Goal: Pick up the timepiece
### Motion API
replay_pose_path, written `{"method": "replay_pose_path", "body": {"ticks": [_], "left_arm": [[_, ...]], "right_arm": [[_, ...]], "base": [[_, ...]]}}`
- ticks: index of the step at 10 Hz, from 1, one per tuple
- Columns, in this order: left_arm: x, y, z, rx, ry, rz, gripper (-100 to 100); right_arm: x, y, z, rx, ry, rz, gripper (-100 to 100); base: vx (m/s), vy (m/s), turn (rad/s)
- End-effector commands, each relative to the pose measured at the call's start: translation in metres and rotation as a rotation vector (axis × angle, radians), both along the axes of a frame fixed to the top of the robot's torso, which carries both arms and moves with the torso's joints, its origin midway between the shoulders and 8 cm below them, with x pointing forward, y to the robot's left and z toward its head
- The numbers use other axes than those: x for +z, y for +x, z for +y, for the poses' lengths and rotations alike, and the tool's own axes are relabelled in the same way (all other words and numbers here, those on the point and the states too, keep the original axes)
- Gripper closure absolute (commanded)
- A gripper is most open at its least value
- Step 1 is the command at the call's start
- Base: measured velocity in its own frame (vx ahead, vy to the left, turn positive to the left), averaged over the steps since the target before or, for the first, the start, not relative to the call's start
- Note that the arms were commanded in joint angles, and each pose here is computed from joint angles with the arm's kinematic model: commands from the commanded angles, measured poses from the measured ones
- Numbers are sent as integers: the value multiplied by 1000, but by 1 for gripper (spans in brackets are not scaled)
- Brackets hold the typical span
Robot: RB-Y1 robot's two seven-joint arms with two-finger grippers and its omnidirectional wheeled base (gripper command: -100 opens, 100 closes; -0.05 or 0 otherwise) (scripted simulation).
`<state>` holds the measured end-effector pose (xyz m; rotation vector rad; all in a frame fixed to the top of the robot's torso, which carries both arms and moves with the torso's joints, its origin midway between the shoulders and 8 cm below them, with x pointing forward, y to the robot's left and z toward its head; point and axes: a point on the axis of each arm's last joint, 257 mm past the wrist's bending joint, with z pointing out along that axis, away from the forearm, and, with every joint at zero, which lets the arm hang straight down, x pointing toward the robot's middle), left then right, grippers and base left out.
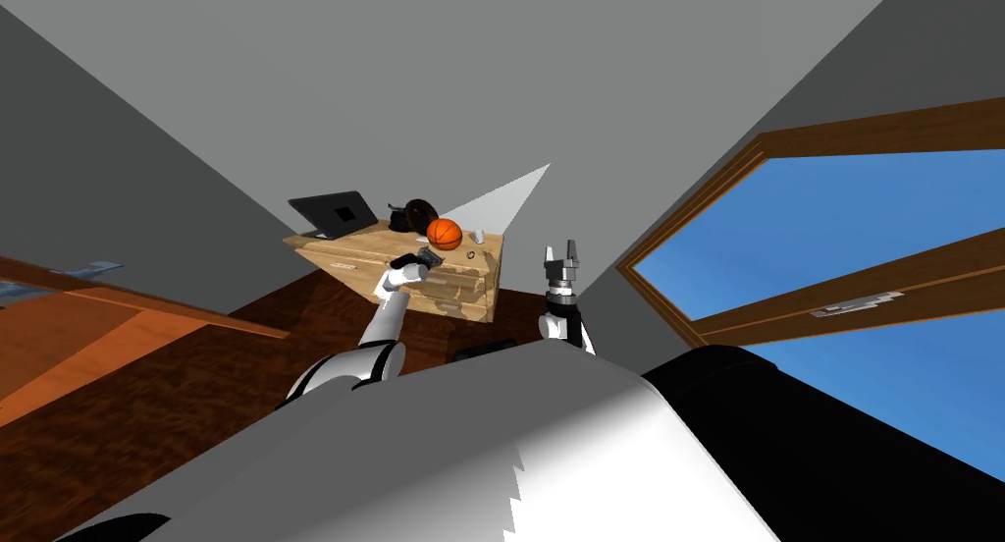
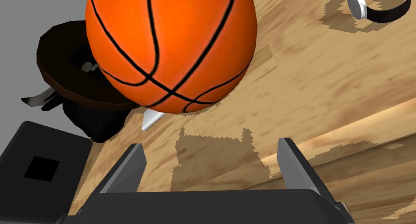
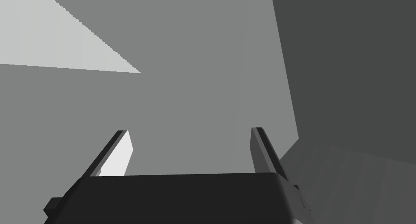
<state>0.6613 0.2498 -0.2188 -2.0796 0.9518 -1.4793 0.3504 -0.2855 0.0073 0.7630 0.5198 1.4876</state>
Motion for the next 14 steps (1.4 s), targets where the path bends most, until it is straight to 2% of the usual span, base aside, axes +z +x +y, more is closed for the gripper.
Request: {"method": "replay_pose_path", "body": {"ticks": [1, 6, 7, 8, 9, 10, 11, 13, 14], "left_arm": [[-8, 4, -9, -9, -31, 57, -100], [-33, 2, -25, -29, -77, 198, -100], [-37, 2, -31, -37, -97, 243, -100], [-40, 1, -31, -38, -97, 254, -100], [-46, -1, -37, -46, -114, 302, -100], [-46, -1, -37, -46, -114, 307, -100], [-51, -4, -42, -53, -129, 354, -100], [-56, -7, -46, -60, -141, 401, -100], [-60, -11, -49, -65, -152, 443, -100]], "right_arm": [[0, 0, 0, 0, 0, 0, 0], [0, 0, 0, 0, 0, 0, 0], [0, 0, 0, 0, 0, 0, 0], [0, 0, 0, 0, 0, 0, 0], [0, 0, 0, 0, 0, 0, 0], [0, 0, 0, 0, 0, 0, 0], [0, 0, 0, 0, 0, 0, 0], [0, 0, 0, 0, 0, 0, 0], [0, 0, 0, 0, 0, 0, 0]], "base": [[32, -33, -56], [30, -42, -36], [26, -42, -50], [24, -34, -26], [29, -52, -46], [27, -41, -24], [39, -38, -36], [49, -48, -48], [40, -40, -31]]}}
